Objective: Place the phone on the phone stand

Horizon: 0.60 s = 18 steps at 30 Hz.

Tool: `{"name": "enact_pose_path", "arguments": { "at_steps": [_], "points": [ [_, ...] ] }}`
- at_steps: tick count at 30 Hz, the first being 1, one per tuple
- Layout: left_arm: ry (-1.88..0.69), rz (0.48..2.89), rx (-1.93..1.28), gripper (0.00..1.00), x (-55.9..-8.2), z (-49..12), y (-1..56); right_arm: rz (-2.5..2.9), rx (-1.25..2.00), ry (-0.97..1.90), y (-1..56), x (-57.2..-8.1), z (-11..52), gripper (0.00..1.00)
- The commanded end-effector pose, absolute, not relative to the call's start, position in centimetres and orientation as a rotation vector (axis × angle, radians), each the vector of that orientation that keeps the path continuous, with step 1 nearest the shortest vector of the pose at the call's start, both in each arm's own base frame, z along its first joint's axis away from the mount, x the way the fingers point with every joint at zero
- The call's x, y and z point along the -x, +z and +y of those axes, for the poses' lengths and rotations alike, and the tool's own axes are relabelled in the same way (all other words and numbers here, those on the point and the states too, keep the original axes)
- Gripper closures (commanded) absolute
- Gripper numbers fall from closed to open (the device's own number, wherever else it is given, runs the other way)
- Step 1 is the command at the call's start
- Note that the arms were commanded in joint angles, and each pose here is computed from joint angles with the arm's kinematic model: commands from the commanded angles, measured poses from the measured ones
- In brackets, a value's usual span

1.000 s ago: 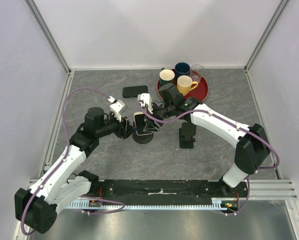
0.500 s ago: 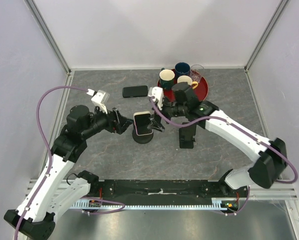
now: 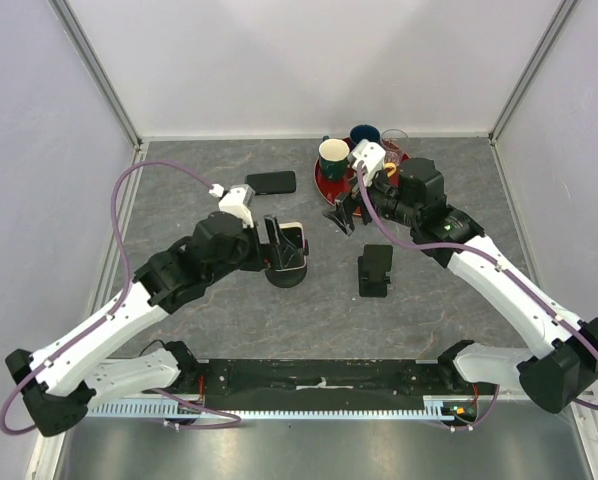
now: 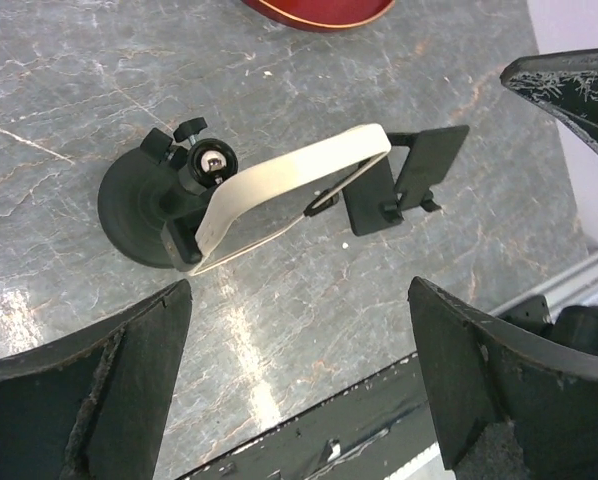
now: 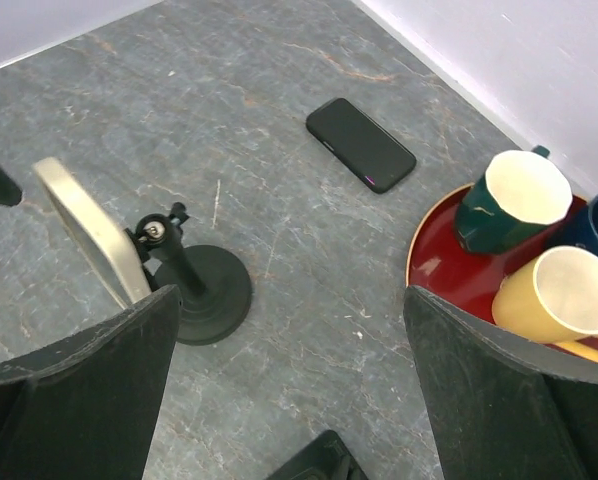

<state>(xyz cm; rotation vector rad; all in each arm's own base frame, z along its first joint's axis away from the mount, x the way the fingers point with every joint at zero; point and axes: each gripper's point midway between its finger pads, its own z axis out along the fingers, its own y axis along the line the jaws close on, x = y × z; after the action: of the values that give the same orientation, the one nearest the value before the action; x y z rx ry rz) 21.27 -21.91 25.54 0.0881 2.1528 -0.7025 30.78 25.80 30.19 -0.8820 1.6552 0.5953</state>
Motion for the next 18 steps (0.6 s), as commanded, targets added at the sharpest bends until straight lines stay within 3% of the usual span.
{"name": "enact_pose_path", "arguments": {
  "at_steps": [1, 10, 18],
  "points": [
    [-0.576, 2.092, 0.116, 0.05, -23.0, -21.8, 26.8, 1.649, 0.785, 0.585, 30.7, -32.4, 25.3, 0.02],
    [-0.233, 2.085, 0.112, 0.04, -24.0, -23.1, 27.0, 1.621, 0.762, 0.597, 31.2, -32.5, 24.8, 0.02],
    [-0.148, 2.094, 0.127, 0.03, -24.5, -24.0, 26.6, 1.618, 0.738, 0.596, 31.3, -32.9, 24.2, 0.02]
  ]
}}
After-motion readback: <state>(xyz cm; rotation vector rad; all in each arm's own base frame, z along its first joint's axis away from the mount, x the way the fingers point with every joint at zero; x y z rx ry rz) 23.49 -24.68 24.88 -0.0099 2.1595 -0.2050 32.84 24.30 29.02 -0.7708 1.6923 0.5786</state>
